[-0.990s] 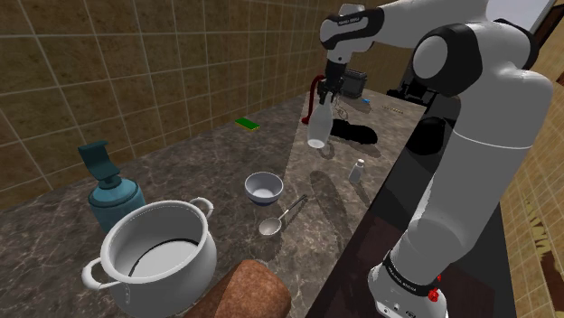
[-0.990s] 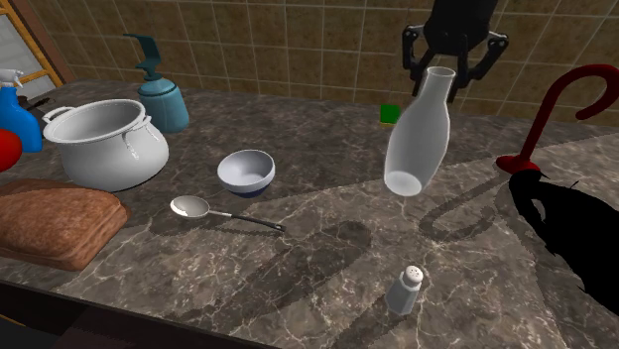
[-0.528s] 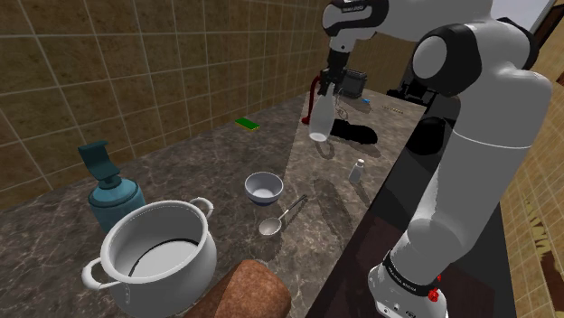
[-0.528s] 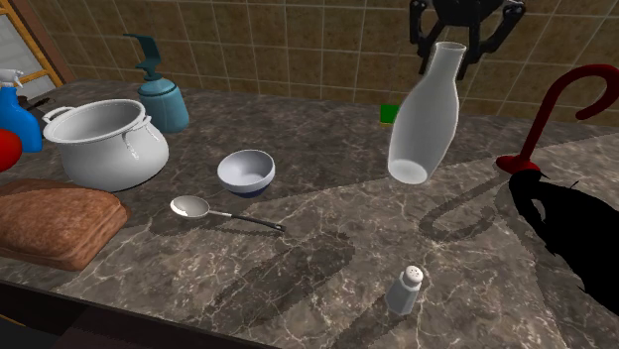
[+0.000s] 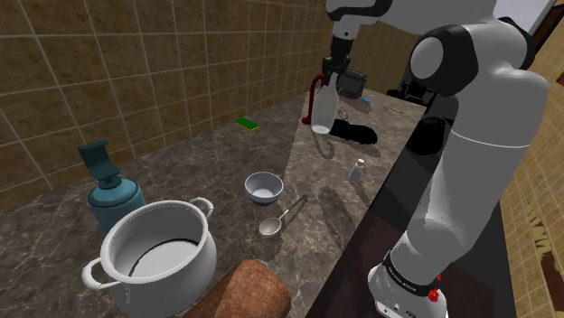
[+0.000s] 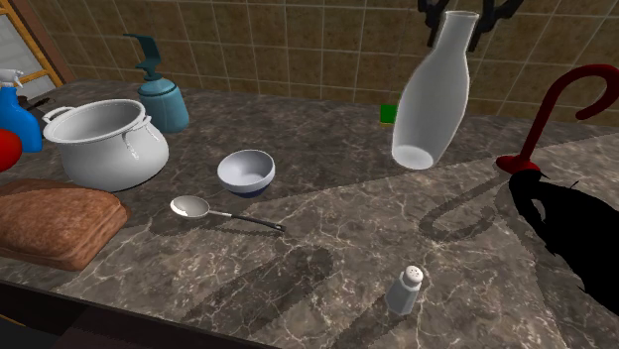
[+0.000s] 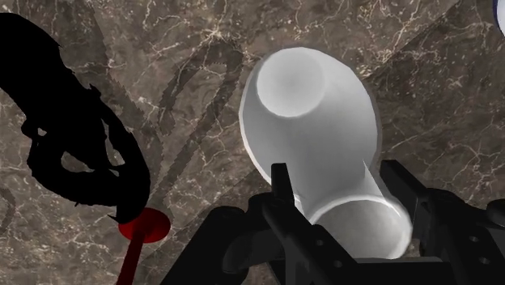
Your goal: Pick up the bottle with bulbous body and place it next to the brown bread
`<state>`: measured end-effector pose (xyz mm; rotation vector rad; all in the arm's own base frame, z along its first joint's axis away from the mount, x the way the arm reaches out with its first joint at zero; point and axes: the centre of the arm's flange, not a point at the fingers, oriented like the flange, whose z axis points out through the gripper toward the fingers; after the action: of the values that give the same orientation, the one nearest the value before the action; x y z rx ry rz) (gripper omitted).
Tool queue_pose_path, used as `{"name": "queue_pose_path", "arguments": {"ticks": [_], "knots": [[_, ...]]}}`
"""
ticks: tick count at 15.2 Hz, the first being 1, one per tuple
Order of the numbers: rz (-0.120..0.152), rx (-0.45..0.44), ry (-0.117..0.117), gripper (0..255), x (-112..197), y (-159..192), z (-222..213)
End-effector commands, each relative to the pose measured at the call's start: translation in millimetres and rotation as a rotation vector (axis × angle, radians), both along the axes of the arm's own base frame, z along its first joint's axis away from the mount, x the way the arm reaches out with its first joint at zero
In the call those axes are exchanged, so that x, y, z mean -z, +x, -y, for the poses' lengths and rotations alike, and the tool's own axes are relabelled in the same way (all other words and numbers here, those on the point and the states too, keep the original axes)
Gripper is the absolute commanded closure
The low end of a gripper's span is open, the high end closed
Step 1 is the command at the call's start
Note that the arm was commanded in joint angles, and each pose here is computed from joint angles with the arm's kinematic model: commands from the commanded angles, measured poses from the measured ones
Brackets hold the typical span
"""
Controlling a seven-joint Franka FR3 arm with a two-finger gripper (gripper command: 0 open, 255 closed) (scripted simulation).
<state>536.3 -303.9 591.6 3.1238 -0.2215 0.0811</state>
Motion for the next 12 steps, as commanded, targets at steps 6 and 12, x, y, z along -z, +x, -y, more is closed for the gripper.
{"name": "queue_pose_path", "arguments": {"ticks": [6,12], "knots": [[0.0,0.0,0.0,255,-27,-27,-44],[0.0,0.0,0.0,255,-45,-68,-110]]}}
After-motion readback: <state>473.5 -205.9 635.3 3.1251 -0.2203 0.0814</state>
